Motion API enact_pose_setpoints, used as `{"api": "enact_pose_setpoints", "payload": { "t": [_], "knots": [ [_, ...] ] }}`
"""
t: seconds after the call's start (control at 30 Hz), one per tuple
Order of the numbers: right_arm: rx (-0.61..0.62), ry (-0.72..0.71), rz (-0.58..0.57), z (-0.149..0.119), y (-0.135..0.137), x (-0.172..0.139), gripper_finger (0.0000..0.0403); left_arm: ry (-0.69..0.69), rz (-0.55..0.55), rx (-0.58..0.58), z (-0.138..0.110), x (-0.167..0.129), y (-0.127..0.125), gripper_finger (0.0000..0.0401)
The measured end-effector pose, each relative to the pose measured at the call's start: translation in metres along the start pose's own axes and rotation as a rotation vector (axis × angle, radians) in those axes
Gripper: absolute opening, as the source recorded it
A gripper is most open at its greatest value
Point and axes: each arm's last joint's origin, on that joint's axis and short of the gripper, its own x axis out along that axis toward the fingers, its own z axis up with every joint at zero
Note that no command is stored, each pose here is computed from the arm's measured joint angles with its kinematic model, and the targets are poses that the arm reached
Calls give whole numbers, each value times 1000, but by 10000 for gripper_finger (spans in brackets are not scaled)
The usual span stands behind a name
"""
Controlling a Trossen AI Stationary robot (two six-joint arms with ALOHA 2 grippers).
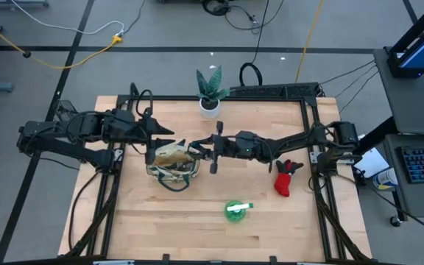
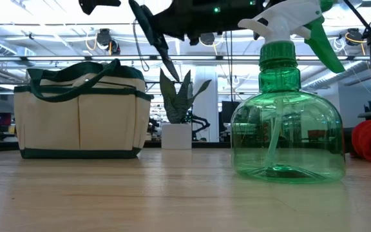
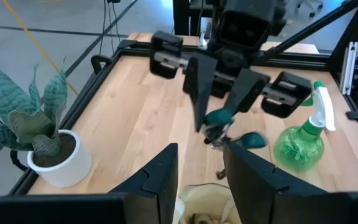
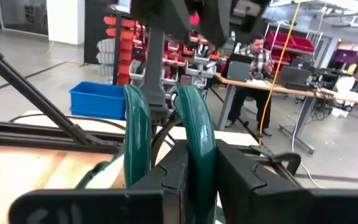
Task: Pick & Place Garden tools in Gardening bag
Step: Put the green shear scissors into the white gardening bag
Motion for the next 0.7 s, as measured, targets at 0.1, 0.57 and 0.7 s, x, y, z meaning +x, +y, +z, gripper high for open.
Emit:
{"api": "enact_pose_setpoints", "payload": {
  "t": [0.1, 0.57, 0.7],
  "knots": [
    [25, 7, -2, -1, -1, 0, 49, 0, -1, 6, 0, 0, 0, 131],
    [76, 32, 2, -4, 0, 0, 51, 40, 36, 105, -1, 22, -2, 131],
    [98, 41, 2, -4, 0, 0, 52, 105, -59, 267, -6, 44, -8, 132]
  ]
}}
